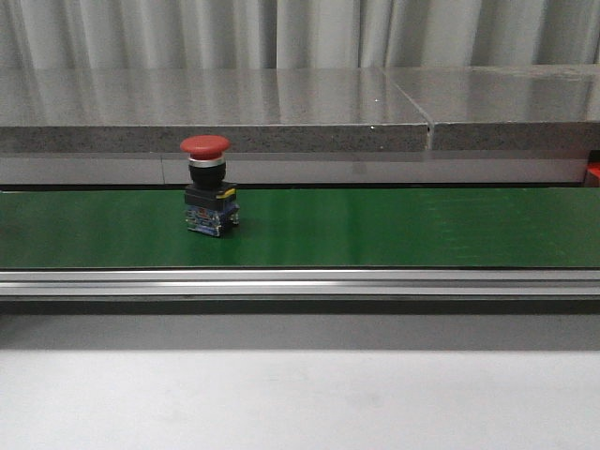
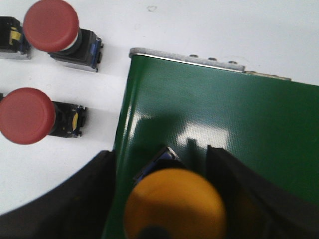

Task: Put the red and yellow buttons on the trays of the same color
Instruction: 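Set the yellow button on the green belt and release it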

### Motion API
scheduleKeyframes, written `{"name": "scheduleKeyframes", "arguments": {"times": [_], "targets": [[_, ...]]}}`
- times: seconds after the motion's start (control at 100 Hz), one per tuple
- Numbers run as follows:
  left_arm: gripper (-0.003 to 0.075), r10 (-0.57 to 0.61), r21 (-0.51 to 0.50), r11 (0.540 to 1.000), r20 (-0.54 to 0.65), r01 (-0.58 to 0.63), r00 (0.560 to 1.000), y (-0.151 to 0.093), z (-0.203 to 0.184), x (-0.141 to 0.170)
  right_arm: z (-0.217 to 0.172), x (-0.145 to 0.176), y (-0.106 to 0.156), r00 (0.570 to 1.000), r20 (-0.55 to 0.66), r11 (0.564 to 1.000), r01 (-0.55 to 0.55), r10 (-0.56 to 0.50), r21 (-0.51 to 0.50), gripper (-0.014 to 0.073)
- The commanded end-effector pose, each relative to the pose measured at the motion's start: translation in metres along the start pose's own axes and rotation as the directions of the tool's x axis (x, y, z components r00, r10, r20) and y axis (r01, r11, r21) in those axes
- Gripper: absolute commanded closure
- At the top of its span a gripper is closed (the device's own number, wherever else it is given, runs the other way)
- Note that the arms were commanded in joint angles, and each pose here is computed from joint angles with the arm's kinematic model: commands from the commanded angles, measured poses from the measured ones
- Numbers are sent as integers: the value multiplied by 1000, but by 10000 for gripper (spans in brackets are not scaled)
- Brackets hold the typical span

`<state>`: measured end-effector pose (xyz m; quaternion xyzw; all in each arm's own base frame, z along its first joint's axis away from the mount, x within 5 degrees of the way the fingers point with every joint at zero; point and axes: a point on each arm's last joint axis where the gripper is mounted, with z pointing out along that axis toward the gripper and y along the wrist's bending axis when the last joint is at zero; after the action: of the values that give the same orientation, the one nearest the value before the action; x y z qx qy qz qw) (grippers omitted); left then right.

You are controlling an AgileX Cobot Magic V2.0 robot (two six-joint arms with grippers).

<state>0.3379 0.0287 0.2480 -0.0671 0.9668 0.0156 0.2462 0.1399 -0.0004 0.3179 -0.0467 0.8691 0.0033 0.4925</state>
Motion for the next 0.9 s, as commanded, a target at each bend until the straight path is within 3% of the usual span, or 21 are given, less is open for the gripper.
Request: {"name": "scheduleKeyframes", "arguments": {"times": [0.0, 0.39, 0.69, 0.89], "targets": [[185, 3, 30, 1000, 107, -7, 994, -5, -21, -13, -5, -13, -1, 996, 90, 1000, 2, -4, 17, 663], [164, 64, 53, 996, 224, -77, 973, -16, -39, -32, -5, -13, -1, 996, 90, 1000, 2, -4, 17, 663], [165, 135, 100, 977, 385, -187, 913, -50, -93, -32, -5, -13, -1, 996, 90, 1000, 2, -4, 17, 663], [165, 121, 118, 972, 485, -202, 866, -51, -133, -15, -5, -13, -1, 996, 90, 1000, 2, -4, 17, 663]]}}
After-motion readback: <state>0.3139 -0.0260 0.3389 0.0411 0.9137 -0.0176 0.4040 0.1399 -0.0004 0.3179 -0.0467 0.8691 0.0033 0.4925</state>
